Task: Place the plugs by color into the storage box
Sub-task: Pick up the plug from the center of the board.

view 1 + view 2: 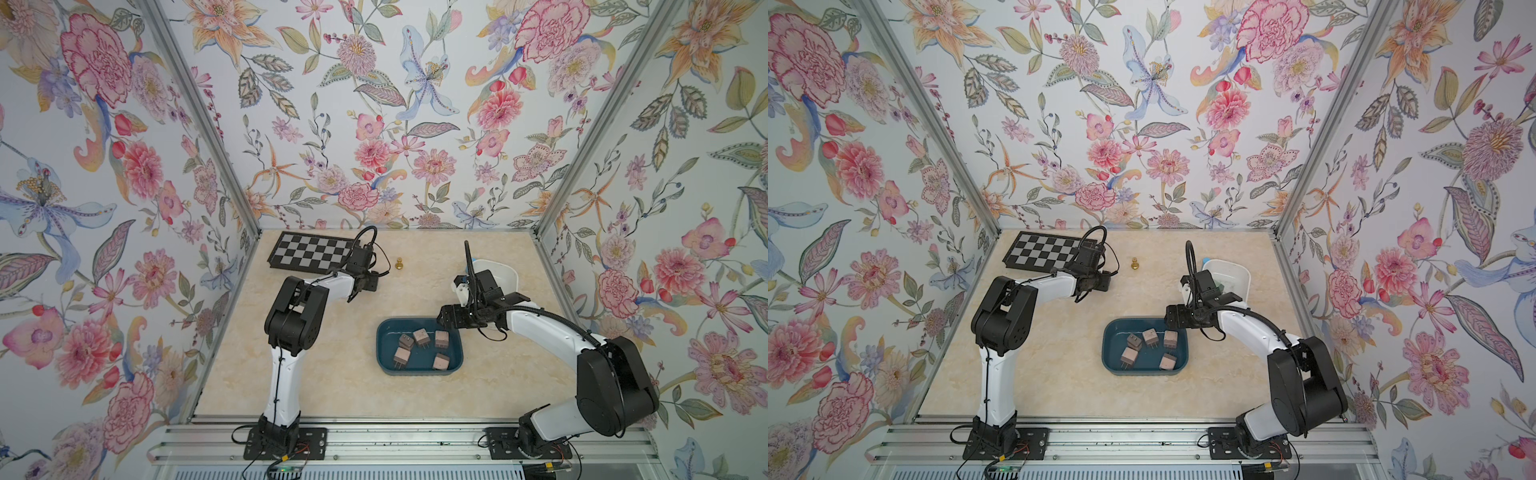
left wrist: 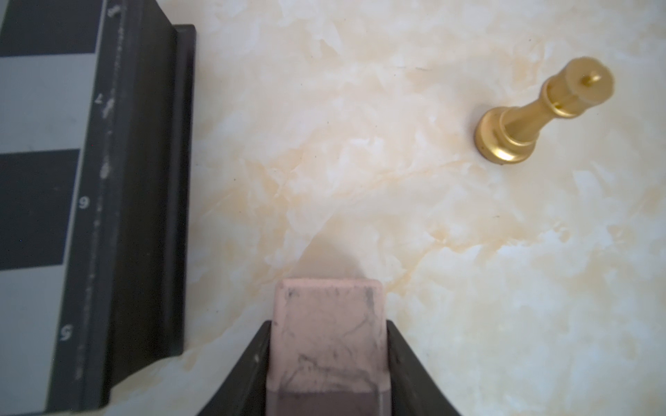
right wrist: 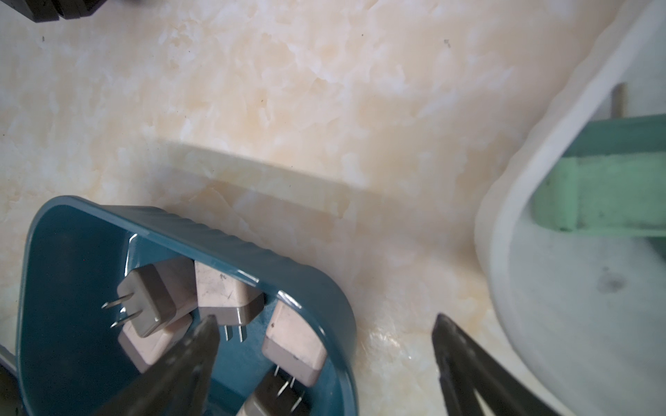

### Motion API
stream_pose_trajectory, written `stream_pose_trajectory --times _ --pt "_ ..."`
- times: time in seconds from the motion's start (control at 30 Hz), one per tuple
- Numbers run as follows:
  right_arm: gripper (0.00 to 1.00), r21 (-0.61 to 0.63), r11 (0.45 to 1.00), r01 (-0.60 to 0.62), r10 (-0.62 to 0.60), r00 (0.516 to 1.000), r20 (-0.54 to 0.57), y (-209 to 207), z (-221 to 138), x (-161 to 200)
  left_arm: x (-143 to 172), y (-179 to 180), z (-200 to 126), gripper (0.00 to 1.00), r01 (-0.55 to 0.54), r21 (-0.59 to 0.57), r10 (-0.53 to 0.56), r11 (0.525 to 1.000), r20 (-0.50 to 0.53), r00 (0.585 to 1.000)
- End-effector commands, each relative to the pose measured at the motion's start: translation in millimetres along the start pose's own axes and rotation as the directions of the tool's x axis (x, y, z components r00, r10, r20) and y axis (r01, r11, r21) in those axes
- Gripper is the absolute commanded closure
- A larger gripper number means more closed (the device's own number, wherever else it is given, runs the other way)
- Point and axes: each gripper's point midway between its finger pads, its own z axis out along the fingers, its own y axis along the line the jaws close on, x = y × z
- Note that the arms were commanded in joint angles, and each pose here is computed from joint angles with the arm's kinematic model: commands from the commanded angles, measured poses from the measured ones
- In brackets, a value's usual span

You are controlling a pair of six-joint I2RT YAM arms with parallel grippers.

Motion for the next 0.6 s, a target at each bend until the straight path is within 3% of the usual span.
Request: stream_pose_trajectory --times 0.0,0.3,0.57 --pt "0.06 0.006 1.0 0.0 0.0 1.0 0.031 3.1 -5.6 -8.7 -2.3 1.8 -6.3 0.55 -0.003 -0.009 0.004 1.0 0.017 1.0" --pt "0.06 0.005 1.0 0.001 -0.001 0.999 0.04 3.5 -9.1 -9.4 -3.1 -11.3 -55.0 0.56 -0.045 -0.004 0.045 0.999 0.03 0.999" --pt "0.06 0.008 1.0 -0.001 0.001 0.998 0.056 2.7 -14.0 -10.3 -3.8 -53.3 -119.8 0.56 -0.086 0.037 0.083 0.996 0.078 0.994"
